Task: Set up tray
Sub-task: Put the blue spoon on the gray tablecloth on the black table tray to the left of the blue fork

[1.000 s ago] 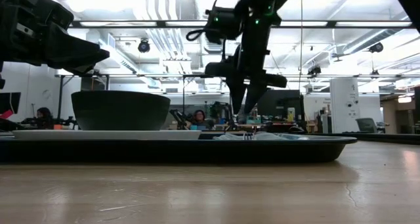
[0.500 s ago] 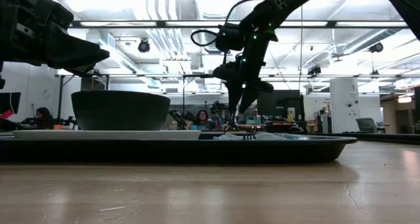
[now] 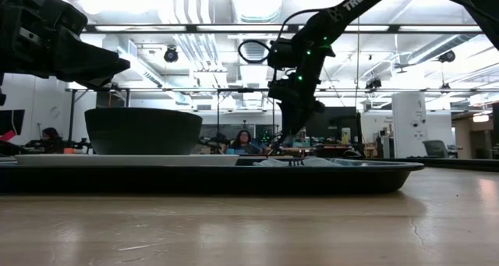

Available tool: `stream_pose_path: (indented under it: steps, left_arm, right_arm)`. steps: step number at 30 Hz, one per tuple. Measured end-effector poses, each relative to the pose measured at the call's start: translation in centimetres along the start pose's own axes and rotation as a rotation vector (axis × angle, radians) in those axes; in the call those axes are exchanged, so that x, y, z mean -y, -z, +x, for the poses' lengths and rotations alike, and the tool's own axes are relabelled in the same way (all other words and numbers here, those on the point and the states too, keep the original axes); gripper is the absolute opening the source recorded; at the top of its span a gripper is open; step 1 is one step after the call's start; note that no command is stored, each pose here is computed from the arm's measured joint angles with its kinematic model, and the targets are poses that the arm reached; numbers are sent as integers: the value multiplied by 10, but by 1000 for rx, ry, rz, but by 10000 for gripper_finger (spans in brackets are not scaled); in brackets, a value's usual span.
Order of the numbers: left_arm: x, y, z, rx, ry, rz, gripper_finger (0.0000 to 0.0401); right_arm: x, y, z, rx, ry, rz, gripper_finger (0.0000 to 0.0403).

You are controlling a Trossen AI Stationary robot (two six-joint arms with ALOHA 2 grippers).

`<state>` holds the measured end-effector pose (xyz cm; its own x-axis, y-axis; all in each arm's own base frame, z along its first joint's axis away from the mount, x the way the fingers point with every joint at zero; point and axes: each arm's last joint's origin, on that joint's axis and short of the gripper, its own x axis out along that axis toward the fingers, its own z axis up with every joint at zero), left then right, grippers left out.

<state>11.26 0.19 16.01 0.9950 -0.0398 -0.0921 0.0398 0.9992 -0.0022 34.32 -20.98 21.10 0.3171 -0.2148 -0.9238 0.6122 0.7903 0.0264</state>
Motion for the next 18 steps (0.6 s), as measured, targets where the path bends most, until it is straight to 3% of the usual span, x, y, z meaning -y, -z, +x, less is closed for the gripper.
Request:
stream_pose_path:
  steps: [6,12,18]
  left_arm:
    - [0,0,0,0,0,0,105]
    - [0,0,0,0,0,0,105]
    - [0,0,0,0,0,0,105]
  right_arm:
    - [18,-2,3,-1,16,-32,185]
    - [37,0,26,-54,-12,-74,185]
    - [40,1,38,-73,-38,-147,185]
